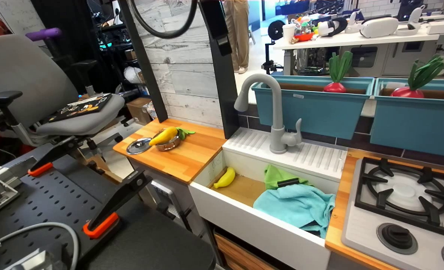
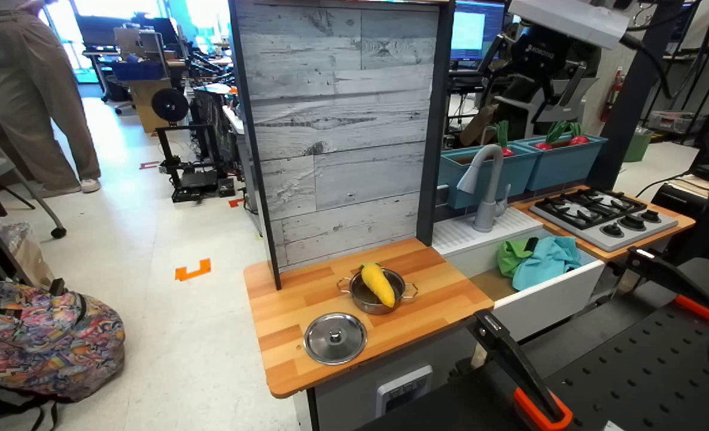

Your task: Turn the tap nozzle to the right

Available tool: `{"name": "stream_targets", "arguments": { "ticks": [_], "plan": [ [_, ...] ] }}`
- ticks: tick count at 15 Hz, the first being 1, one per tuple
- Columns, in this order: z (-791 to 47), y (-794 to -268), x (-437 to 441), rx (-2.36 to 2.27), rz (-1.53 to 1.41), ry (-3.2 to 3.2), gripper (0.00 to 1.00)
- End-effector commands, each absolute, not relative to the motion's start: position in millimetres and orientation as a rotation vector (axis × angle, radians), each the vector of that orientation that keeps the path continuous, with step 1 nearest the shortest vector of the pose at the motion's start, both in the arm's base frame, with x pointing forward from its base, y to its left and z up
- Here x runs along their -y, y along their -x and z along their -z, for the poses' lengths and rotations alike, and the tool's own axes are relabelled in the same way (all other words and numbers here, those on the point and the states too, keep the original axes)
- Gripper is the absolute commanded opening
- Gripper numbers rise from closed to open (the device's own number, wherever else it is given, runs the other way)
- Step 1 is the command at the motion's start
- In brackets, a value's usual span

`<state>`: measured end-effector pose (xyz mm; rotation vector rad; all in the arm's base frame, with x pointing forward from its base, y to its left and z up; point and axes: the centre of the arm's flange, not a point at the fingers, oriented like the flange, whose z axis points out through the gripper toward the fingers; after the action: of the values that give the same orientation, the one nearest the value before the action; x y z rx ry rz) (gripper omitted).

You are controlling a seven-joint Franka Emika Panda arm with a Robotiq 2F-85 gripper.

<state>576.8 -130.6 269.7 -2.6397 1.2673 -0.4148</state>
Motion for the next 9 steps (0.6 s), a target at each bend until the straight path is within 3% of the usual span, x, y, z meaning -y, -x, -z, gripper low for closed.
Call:
{"name": "stream_targets", "arguments": {
  "ticks": [1,9],
  "plan": [
    [-240.1,-600.1,144.7,-1.313,0.469,2.602,1.0],
    [-181.6,-615.1,146.8,-1.357,0.378,2.649,1.0]
  ]
}}
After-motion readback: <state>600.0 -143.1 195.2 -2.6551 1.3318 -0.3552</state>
